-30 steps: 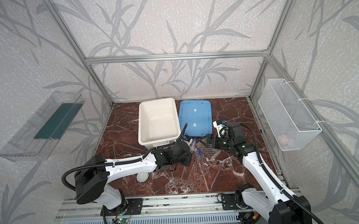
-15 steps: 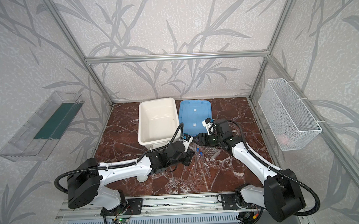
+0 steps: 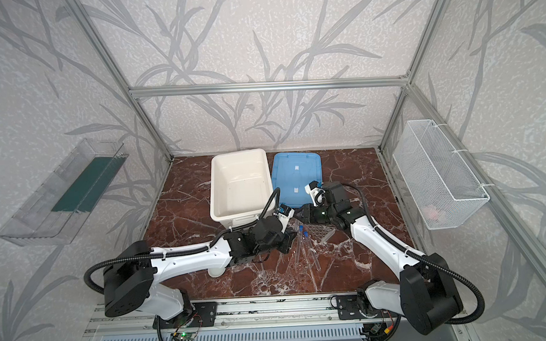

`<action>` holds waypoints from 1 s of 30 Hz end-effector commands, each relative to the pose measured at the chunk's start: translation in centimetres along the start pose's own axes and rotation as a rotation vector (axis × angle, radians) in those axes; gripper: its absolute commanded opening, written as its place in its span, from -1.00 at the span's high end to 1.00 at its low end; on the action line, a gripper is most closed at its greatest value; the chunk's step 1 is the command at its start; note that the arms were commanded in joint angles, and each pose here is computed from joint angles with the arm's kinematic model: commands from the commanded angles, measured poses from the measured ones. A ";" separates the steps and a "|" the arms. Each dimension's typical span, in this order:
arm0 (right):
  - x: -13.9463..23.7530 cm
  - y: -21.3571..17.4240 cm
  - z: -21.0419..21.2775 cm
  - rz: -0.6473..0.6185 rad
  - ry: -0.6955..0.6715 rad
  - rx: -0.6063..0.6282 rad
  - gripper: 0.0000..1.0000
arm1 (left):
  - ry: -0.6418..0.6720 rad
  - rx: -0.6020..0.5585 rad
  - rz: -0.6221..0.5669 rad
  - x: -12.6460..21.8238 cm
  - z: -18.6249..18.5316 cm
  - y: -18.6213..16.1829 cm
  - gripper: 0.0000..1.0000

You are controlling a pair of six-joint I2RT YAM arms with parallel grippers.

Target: Organize the chemistry lab equipment

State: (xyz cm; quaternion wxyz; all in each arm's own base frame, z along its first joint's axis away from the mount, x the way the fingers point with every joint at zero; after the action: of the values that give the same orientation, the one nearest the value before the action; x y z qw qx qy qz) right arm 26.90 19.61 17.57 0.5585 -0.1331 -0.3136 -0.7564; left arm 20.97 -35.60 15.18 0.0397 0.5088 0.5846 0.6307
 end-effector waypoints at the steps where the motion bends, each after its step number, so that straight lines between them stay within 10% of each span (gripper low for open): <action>1: 0.2 0.6 0.7 -0.029 0.013 0.030 0.49 | 0.006 -0.014 -0.009 -0.1 -0.2 0.4 0.66; 20: 0.5 0.7 0.4 -0.056 -0.003 0.043 0.61 | -0.004 0.049 -0.053 -0.7 -0.5 1.1 0.42; 27: 1.7 1.3 0.1 -0.118 -0.084 0.116 0.62 | -0.023 0.084 -0.110 0.7 -0.6 2.3 0.00; 30: 3.7 2.3 0.1 -0.218 -0.176 0.192 0.62 | -0.059 0.096 -0.140 2.2 -1.4 4.2 -0.59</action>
State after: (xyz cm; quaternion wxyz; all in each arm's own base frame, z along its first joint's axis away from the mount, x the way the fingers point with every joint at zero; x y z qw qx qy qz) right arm 27.53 18.01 18.53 0.5046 -0.1240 -0.3806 -0.7649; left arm 21.34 -36.25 16.32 0.0466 0.4989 0.6199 0.6038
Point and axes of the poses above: each gripper's point midway between its finger pads, its own x axis back along the fingers, its own z axis along the line the jaws close on, y = z × x, the point moved 3 cm from there along x, back along the fingers, and after that the axes turned 8 degrees about -x, right-handed, at the moved point
